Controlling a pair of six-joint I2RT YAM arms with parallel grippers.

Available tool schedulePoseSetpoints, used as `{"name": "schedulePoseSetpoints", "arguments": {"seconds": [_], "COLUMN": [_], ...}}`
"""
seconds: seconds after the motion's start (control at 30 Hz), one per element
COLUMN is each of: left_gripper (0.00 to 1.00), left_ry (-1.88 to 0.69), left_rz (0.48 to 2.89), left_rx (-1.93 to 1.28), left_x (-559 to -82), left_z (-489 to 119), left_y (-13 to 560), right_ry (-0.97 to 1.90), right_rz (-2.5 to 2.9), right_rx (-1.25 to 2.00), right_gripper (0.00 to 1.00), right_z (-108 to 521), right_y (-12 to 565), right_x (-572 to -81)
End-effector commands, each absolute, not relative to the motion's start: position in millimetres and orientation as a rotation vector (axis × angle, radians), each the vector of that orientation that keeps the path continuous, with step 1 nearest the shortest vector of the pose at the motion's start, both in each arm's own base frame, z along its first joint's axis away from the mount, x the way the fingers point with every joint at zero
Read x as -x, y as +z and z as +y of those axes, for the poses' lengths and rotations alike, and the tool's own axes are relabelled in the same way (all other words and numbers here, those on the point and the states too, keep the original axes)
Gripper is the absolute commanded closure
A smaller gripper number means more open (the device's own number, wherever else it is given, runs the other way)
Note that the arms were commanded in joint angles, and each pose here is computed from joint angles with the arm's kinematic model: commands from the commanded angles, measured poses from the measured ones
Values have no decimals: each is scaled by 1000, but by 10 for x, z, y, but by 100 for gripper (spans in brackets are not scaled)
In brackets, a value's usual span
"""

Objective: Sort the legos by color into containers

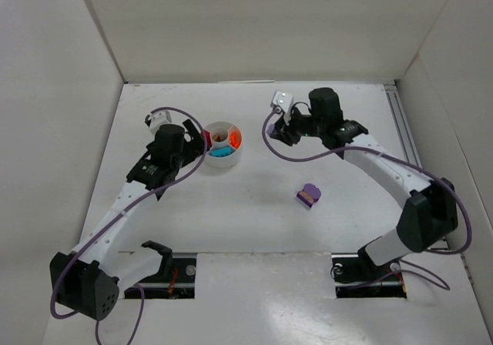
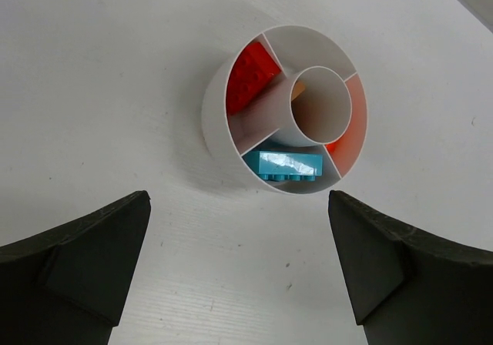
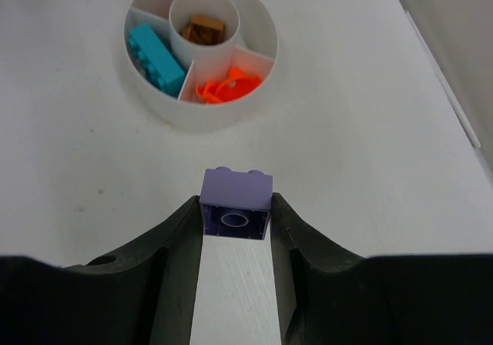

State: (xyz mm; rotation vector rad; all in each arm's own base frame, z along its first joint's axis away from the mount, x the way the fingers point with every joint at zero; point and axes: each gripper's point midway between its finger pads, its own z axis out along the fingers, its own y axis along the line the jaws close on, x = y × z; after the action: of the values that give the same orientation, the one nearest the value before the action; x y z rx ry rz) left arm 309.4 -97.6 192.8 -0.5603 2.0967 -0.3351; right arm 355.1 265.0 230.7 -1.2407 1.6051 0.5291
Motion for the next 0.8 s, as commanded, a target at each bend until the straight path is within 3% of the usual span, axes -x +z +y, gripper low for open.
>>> {"name": "schedulePoseSetpoints", "arguments": {"seconds": [0.0, 0.3, 0.77], "left_gripper": [0, 0, 0], "left_ry": [-324, -344, -323], "left_rz": [2080, 2151, 2180], "left_rx": [610, 642, 645], "left_x": [-3053, -2949, -2968], "left_z": [-923, -970, -978], "left_y": [1894, 1737, 1741], "right_ry": [534, 668, 616], "right_rz": [1471, 1386, 1396], "right_rx": [1257, 1393, 1467], "right_gripper": [77, 77, 75], "right_z": [3069, 3822, 4400], "right_y": [2656, 2619, 2244], "right_x": [-3760, -4143, -4515]}}
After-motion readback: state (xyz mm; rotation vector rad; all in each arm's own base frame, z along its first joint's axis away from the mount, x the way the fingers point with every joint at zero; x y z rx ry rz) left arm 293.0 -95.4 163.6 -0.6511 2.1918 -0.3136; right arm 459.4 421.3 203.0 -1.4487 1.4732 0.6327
